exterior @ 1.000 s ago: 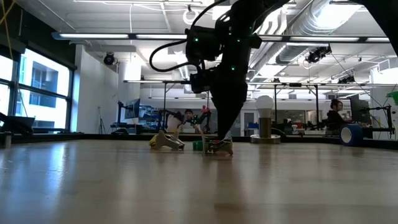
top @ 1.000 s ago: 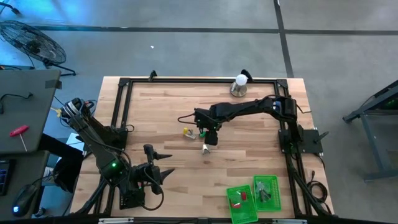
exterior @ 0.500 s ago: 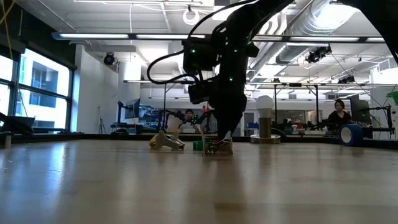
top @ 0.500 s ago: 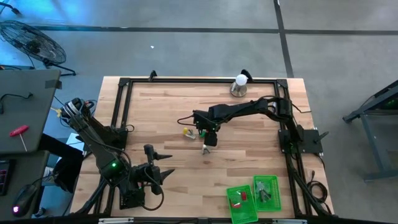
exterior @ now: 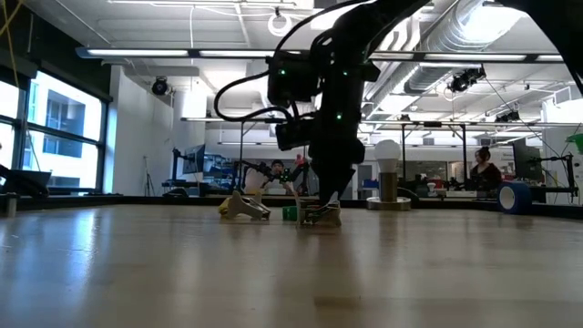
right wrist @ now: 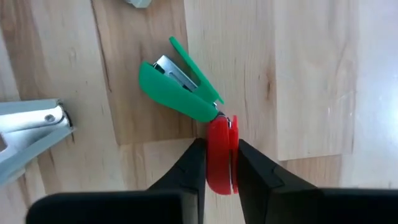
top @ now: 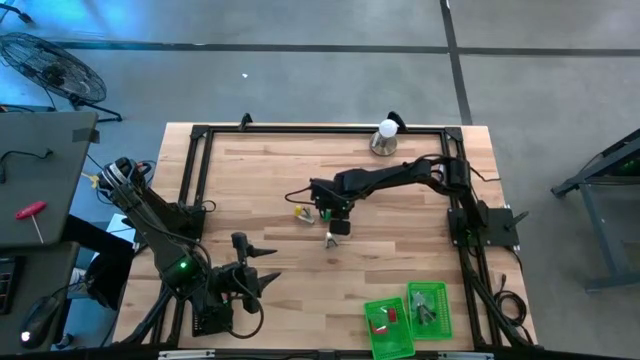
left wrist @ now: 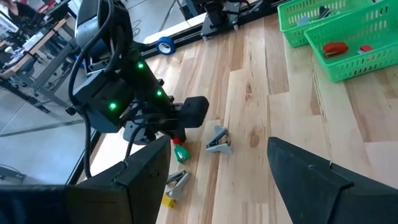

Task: Pick and place Stapler, Stapler remover, tape
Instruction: Put the red stapler into the left green bin

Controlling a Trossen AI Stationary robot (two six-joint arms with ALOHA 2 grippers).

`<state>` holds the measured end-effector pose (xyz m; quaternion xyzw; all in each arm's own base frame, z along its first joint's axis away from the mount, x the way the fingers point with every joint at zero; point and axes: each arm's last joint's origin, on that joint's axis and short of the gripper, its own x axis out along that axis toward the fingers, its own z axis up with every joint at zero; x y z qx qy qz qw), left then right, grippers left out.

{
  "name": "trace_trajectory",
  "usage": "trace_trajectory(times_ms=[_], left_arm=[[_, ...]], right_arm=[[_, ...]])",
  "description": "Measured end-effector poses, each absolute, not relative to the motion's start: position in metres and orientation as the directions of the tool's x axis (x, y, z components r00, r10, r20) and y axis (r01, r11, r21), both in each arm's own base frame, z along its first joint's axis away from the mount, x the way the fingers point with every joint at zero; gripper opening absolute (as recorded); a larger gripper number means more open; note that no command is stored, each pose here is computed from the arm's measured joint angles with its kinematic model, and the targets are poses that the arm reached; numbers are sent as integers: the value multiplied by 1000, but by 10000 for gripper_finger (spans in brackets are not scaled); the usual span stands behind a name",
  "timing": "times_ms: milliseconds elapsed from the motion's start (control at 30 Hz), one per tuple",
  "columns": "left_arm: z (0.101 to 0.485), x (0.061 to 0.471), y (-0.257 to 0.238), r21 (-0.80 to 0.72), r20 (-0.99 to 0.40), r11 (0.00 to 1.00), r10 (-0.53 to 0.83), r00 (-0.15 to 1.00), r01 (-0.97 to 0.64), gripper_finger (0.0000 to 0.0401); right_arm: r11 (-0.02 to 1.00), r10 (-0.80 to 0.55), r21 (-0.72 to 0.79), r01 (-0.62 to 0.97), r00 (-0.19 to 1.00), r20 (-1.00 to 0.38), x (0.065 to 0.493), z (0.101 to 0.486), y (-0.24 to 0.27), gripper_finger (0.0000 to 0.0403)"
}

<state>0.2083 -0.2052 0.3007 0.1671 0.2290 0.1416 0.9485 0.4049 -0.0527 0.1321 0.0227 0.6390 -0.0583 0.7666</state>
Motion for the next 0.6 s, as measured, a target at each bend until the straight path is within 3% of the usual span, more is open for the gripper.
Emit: trace_trajectory(times_ms=[200, 367, 600], left_arm=[[299, 208, -205, 373, -405, 910, 336, 851, -182, 259], [297, 206, -202, 375, -419, 907, 352, 837, -193, 259], [295, 203, -200, 354, -440, 911, 361, 822, -210, 259]], right_arm=[[984, -155, -138, 113, 160, -975, 398, 149, -43, 49], [967, -235, -212, 140, 180, -955, 383, 192, -24, 49], [969, -198, -148, 197, 265, -944, 346, 253, 43, 49]])
